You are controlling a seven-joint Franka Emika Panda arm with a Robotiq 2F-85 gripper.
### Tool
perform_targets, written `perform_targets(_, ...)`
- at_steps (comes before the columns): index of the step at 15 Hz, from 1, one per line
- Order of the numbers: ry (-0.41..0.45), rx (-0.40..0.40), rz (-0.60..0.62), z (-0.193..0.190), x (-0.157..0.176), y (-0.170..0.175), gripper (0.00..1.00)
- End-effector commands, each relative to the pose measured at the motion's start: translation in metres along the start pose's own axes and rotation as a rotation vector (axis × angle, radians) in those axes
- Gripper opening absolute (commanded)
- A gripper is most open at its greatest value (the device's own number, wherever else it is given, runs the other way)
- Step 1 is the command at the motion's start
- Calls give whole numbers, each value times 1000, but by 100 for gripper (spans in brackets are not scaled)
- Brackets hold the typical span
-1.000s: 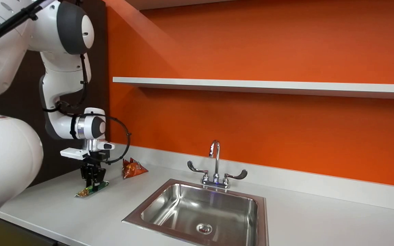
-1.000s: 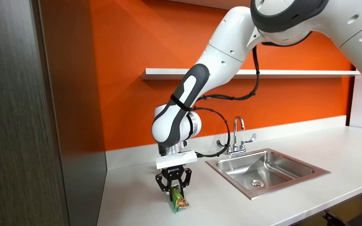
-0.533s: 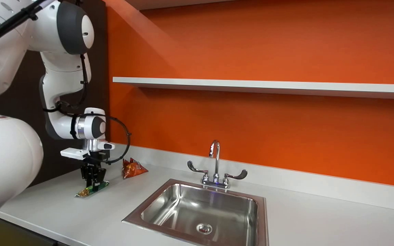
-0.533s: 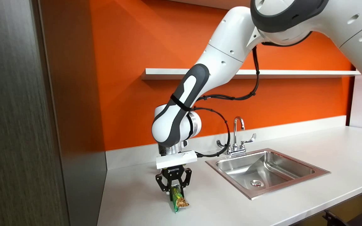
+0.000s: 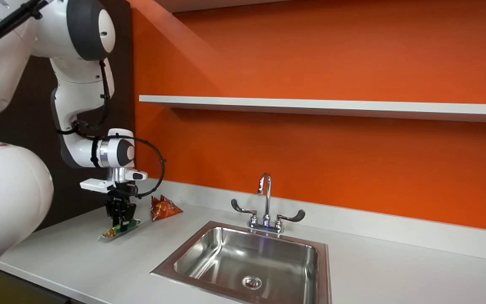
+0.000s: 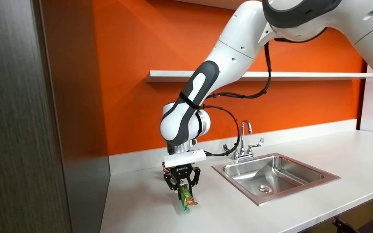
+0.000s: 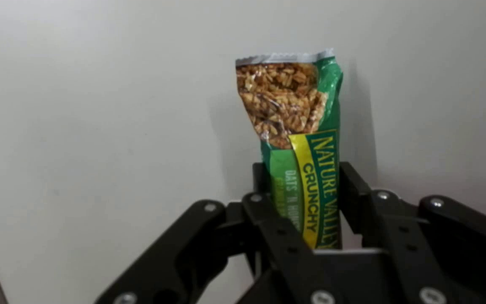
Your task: Put the candy bar on the shelf
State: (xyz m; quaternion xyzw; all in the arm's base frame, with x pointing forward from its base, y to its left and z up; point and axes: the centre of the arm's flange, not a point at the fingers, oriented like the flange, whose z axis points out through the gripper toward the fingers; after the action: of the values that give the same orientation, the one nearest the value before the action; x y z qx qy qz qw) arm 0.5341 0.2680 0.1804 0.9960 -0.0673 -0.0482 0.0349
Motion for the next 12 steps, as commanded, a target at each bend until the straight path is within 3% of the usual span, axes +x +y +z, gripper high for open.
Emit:
perform_targets(1, 9, -35, 29, -31, -18, 28, 18)
perform_targets(12, 29, -61, 77, -102, -57, 133, 18)
